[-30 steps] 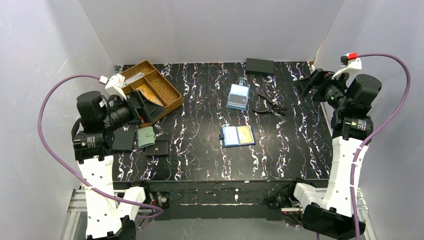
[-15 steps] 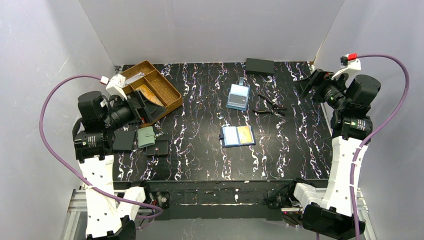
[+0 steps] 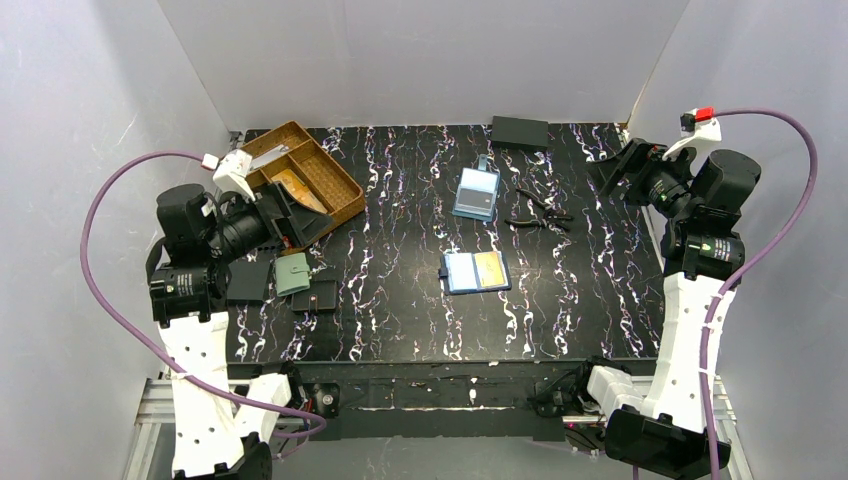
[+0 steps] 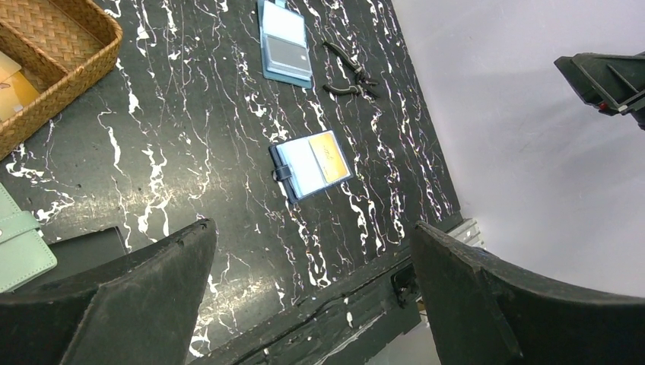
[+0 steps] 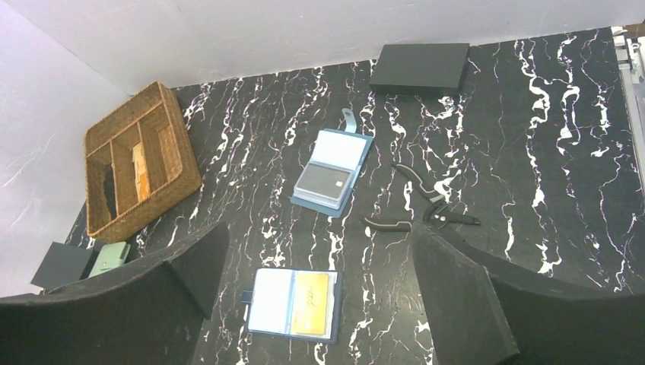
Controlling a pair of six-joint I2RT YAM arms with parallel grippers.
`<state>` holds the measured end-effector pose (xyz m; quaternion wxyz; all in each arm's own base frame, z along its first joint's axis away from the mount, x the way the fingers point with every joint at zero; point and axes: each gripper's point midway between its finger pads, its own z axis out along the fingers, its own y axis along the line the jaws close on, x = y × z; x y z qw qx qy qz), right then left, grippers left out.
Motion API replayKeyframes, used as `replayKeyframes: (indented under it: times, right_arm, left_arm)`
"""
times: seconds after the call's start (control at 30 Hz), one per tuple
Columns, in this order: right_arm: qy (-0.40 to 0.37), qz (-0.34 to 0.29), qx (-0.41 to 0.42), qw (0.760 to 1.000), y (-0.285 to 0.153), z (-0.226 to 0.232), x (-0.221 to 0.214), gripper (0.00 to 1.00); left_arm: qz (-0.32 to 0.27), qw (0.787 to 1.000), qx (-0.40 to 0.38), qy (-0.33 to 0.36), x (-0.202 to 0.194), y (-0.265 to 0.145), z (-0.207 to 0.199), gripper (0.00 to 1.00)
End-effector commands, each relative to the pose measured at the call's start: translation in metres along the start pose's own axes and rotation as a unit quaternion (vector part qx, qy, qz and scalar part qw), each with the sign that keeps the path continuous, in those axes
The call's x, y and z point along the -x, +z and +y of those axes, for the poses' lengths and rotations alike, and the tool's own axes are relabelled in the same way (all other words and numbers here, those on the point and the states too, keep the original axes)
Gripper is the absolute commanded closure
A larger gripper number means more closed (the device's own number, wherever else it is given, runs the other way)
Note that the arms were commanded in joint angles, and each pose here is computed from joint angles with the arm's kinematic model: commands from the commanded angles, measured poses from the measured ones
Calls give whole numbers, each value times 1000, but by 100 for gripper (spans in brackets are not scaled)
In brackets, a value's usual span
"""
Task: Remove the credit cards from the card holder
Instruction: Reset both arms
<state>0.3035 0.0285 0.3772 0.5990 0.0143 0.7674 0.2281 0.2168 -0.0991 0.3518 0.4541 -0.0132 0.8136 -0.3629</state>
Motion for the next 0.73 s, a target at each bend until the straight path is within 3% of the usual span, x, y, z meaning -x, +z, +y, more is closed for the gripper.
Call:
replayKeyframes:
  times: [0.0,0.7]
  right_arm:
    - [-13,-25,9,1000,-3,5,12,2]
    - [-6,-24,4,1000,-2,2,8,2]
  left_arm:
    - [5,1000,-21,1,-4,0,-7,2]
    - [23,996,-75,-39,-9,10,-15,2]
